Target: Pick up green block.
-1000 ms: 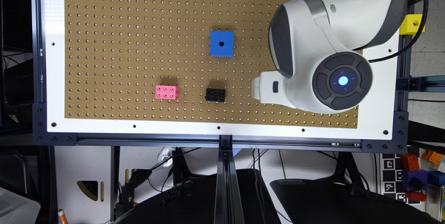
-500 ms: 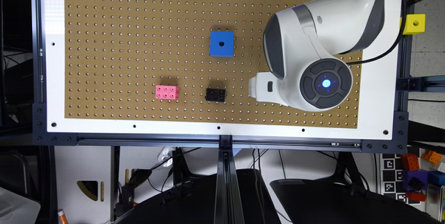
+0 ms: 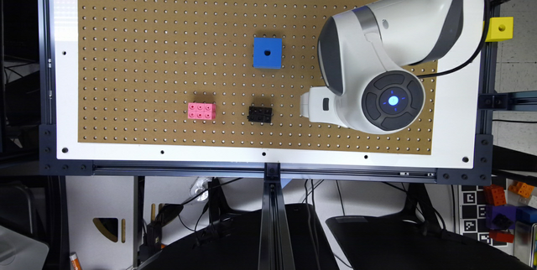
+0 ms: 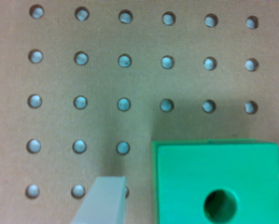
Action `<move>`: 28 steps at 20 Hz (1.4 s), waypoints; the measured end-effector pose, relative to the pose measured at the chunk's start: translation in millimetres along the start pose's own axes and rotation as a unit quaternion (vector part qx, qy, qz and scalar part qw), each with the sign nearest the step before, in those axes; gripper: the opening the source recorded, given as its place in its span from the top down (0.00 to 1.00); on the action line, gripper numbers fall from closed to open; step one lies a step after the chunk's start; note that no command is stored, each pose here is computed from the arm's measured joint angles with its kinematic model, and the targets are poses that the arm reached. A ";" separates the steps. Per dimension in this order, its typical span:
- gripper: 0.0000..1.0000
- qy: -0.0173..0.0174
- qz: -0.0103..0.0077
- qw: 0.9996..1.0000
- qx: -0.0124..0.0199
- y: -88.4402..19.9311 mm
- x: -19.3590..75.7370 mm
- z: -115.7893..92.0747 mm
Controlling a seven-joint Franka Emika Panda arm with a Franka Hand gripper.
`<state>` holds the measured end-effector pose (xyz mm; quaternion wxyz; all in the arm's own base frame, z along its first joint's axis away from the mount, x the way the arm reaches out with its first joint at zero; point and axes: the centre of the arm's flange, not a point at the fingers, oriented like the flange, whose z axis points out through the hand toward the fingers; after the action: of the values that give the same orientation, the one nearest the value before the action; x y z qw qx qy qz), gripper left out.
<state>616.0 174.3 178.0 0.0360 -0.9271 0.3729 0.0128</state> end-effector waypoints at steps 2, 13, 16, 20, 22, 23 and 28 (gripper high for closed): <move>0.00 0.001 0.000 1.000 0.001 -1.0 0.2 -0.9; 1.00 0.002 0.001 1.000 0.000 -0.3 1.3 -1.1; 1.00 0.002 0.001 1.000 0.000 0.0 1.8 -1.1; 1.00 0.002 0.002 1.000 0.000 0.0 1.9 -1.4; 1.00 0.003 0.002 1.000 0.001 -0.3 2.5 -4.3; 1.00 0.005 0.001 1.000 0.002 -1.2 2.8 -10.2; 1.00 0.011 0.000 1.000 -0.005 -3.5 1.9 -53.4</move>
<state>619.7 171.5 231.3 0.0276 -0.9271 0.3737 0.0048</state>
